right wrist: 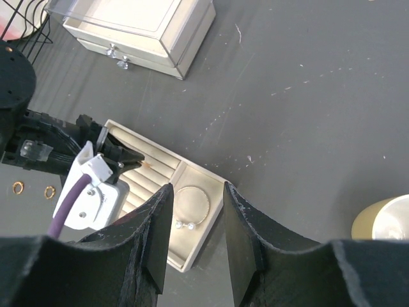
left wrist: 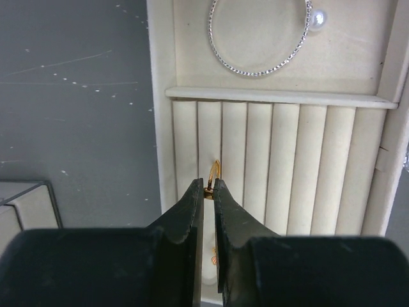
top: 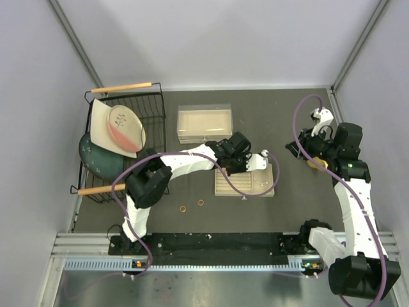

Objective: Organize the mixed jewelry

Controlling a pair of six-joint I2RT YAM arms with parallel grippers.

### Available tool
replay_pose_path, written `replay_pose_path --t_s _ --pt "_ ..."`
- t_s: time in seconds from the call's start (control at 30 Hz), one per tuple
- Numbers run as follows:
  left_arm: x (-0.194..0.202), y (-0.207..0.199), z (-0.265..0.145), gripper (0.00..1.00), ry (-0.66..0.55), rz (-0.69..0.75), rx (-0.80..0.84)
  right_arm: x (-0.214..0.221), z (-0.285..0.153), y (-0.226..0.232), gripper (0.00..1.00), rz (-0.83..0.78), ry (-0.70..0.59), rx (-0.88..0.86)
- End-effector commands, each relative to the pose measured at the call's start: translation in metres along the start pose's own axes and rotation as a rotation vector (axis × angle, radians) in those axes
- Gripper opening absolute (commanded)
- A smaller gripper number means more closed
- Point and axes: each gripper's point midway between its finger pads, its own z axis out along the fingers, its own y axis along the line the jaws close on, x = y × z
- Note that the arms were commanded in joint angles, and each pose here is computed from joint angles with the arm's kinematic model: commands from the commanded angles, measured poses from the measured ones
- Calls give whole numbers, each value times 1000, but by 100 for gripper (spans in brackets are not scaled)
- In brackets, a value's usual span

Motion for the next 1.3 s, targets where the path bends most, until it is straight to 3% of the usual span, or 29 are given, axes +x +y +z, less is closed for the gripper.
replay_pose_path --t_s 0.0,1.0,1.13,1.27 --pt "-15 4 5 0 -40 -1 -7 -6 -1 -4 37 -24 -28 2" --pt "11 -11 24 0 59 -36 -12 -6 -4 -3 38 -23 -37 4" --pt "0 0 10 6 41 -37 -61 -7 -5 -3 38 -22 -41 7" --pt "-12 13 -5 19 21 -35 -119 -6 -6 -4 38 -19 -41 14"
